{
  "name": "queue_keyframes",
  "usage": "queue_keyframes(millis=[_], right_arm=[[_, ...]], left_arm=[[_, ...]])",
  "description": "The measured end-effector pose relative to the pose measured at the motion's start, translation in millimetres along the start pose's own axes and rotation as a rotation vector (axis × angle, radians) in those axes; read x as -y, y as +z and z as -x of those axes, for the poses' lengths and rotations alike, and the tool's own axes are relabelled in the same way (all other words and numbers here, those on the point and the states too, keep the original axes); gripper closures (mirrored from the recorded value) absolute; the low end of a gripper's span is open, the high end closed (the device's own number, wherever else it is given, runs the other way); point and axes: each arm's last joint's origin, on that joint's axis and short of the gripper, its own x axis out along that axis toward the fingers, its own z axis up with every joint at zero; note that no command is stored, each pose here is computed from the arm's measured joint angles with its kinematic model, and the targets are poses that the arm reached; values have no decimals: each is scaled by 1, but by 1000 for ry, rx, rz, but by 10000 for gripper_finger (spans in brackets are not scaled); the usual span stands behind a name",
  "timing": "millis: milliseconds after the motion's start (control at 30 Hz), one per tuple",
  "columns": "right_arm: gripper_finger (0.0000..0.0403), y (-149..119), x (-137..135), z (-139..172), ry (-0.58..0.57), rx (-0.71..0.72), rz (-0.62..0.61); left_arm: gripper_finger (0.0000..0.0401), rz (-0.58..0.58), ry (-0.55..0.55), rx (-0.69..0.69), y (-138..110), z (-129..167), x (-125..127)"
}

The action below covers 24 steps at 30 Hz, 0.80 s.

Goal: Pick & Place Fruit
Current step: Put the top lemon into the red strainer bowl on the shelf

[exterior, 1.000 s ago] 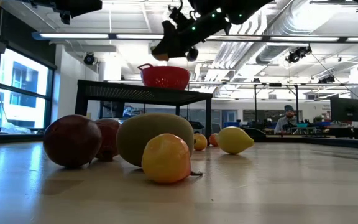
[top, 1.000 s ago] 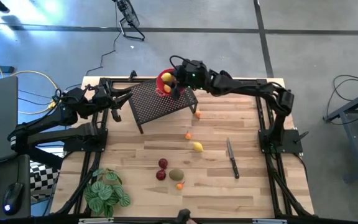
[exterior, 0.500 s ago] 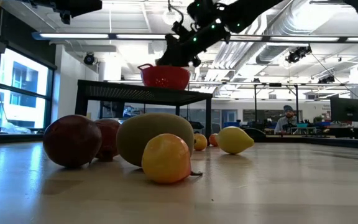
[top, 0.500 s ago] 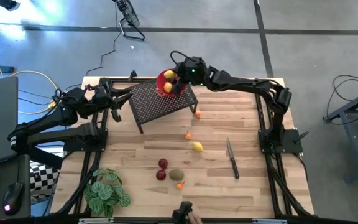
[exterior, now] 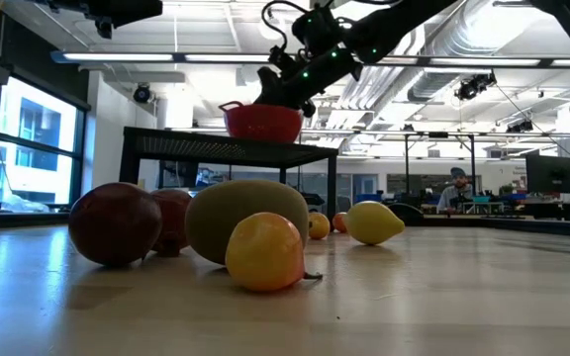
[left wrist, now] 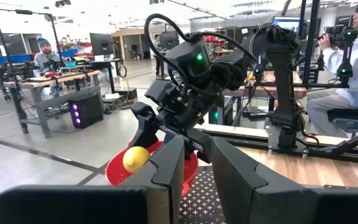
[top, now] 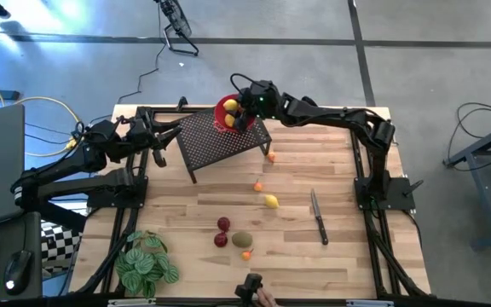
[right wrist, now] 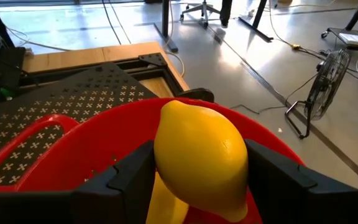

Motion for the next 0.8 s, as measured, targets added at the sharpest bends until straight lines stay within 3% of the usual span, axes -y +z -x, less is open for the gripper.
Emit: queue_keyframes(millis=[800], right_arm=[[188, 1, 0, 0, 70, 23, 289]], left_arm=[[324, 0, -1, 0, 0, 0, 0]])
